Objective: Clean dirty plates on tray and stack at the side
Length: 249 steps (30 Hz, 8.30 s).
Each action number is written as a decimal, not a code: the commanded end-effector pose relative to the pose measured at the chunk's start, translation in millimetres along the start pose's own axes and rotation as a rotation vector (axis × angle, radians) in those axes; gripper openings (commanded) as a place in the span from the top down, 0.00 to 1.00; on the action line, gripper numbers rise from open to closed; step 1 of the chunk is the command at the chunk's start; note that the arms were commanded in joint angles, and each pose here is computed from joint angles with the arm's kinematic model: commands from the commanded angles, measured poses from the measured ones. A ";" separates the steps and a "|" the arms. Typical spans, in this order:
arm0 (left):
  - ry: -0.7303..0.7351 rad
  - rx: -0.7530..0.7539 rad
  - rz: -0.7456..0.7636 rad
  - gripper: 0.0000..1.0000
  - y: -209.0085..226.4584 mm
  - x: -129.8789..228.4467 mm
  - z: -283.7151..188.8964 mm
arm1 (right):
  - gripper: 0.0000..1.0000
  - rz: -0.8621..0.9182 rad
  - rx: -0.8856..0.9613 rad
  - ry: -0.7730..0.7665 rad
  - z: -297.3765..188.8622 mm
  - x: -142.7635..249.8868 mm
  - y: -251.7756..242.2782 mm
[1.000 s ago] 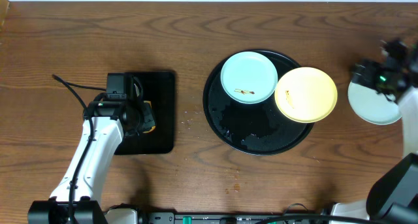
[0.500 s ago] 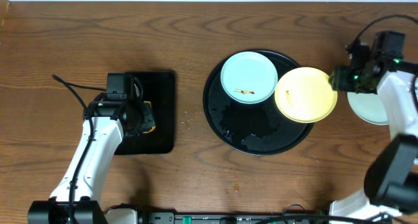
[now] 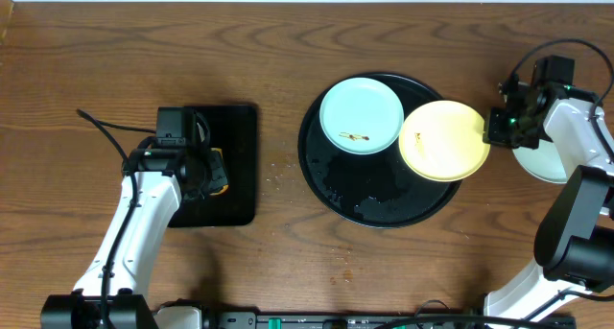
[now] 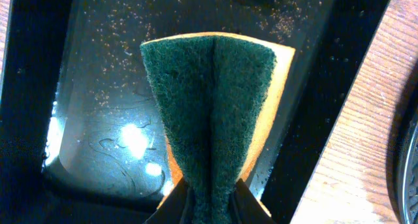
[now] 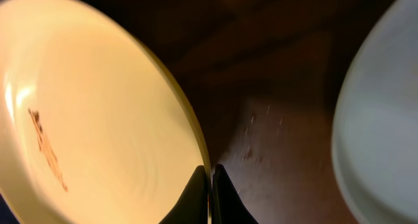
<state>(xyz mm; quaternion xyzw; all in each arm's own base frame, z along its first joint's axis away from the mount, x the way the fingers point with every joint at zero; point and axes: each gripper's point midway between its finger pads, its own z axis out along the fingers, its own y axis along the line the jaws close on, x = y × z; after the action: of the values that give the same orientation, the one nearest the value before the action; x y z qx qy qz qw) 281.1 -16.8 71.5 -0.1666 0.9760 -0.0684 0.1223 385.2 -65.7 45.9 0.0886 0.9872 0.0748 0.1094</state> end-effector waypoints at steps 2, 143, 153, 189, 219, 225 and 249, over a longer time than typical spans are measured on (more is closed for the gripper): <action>-0.009 -0.008 0.004 0.85 1.8 -2.4 -1.1 | 0.99 0.117 -0.003 0.022 -17.1 9.2 4.1; -0.217 0.067 0.347 0.93 -55.8 -41.4 -13.0 | 0.67 -0.156 -0.131 0.011 39.5 94.8 103.2; -0.215 0.269 0.512 0.93 -140.5 -16.9 -35.1 | 0.78 -0.160 -0.132 0.013 39.7 95.6 104.5; 0.094 0.261 0.801 0.92 -247.2 78.7 25.6 | 0.99 -0.156 -0.205 0.044 39.8 105.6 115.3; 0.004 0.303 1.320 0.92 -260.4 86.5 59.9 | 0.99 -0.156 -0.198 0.042 40.1 105.0 114.2; -0.079 0.327 1.433 0.93 -273.2 78.4 58.1 | 0.99 -0.156 -0.197 0.042 40.1 104.9 114.0; -0.144 0.240 1.739 0.93 -271.9 67.9 88.9 | 0.99 -0.156 -0.176 0.038 40.8 104.0 110.5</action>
<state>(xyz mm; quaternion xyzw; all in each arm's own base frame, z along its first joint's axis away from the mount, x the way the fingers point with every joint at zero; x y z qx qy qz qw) 323.5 -306.9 22.3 0.6153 0.7571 -0.0671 0.2090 315.2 69.6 7.6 -0.0011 0.9816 0.1568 0.1087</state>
